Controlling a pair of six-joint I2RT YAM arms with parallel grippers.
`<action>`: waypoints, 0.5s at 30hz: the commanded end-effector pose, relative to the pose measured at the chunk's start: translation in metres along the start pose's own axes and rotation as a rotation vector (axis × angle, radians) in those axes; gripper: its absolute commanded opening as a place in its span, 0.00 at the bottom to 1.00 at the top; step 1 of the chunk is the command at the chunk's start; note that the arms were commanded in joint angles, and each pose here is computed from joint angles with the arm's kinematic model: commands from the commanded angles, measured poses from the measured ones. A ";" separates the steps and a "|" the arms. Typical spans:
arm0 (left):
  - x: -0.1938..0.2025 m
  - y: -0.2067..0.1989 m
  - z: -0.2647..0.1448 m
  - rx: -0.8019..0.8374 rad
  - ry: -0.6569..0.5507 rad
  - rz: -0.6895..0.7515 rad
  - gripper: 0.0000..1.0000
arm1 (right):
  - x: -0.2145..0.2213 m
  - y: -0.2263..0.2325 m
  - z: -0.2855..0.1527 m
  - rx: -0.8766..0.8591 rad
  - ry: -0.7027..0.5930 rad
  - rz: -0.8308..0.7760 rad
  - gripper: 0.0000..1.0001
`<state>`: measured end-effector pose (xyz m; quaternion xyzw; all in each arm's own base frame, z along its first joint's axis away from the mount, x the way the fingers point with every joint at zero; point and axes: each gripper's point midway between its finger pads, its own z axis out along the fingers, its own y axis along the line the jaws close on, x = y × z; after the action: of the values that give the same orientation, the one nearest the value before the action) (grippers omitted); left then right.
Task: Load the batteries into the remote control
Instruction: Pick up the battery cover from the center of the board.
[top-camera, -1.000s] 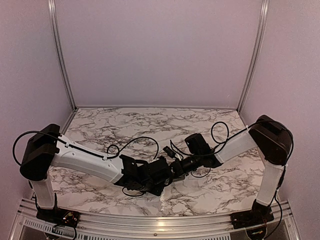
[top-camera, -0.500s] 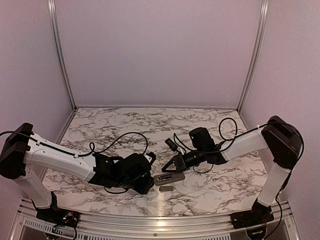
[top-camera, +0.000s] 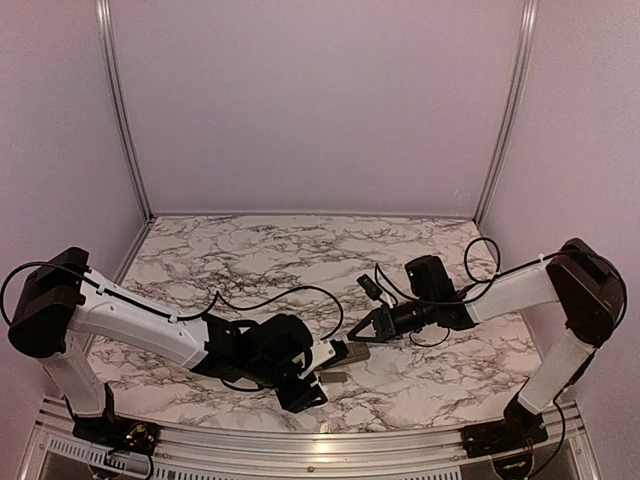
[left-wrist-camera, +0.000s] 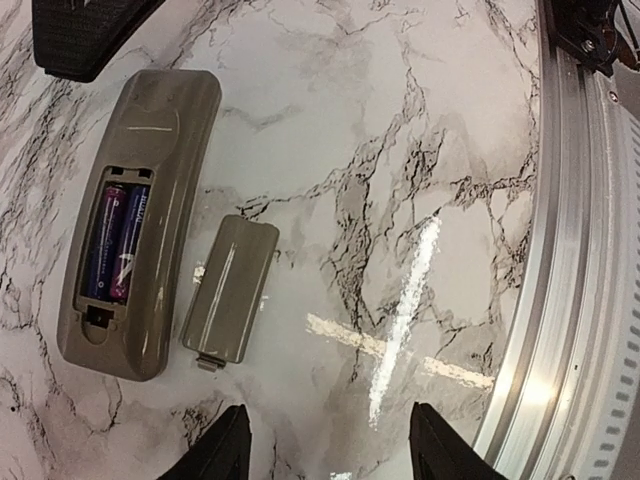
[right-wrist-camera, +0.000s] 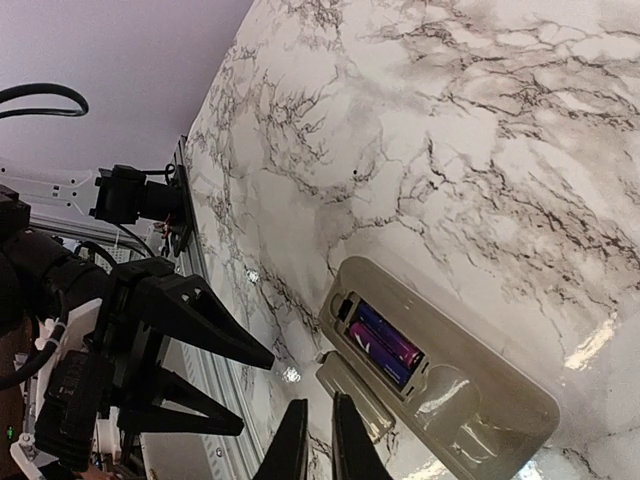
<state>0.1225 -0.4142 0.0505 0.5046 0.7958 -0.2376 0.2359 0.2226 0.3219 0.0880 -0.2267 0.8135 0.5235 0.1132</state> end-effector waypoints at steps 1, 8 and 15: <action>-0.006 -0.007 0.009 0.040 0.018 0.120 0.56 | 0.002 0.001 -0.008 0.005 -0.011 -0.012 0.08; -0.004 0.013 0.023 -0.007 0.039 0.094 0.57 | 0.001 0.001 -0.011 0.005 -0.018 -0.015 0.08; -0.002 0.033 0.028 -0.056 0.069 0.113 0.54 | 0.000 0.002 -0.014 0.004 -0.024 -0.014 0.07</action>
<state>0.1449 -0.4231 0.0284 0.5449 0.7787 -0.2049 0.2338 0.2195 0.3129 0.0871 -0.2209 0.8164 0.5213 0.1139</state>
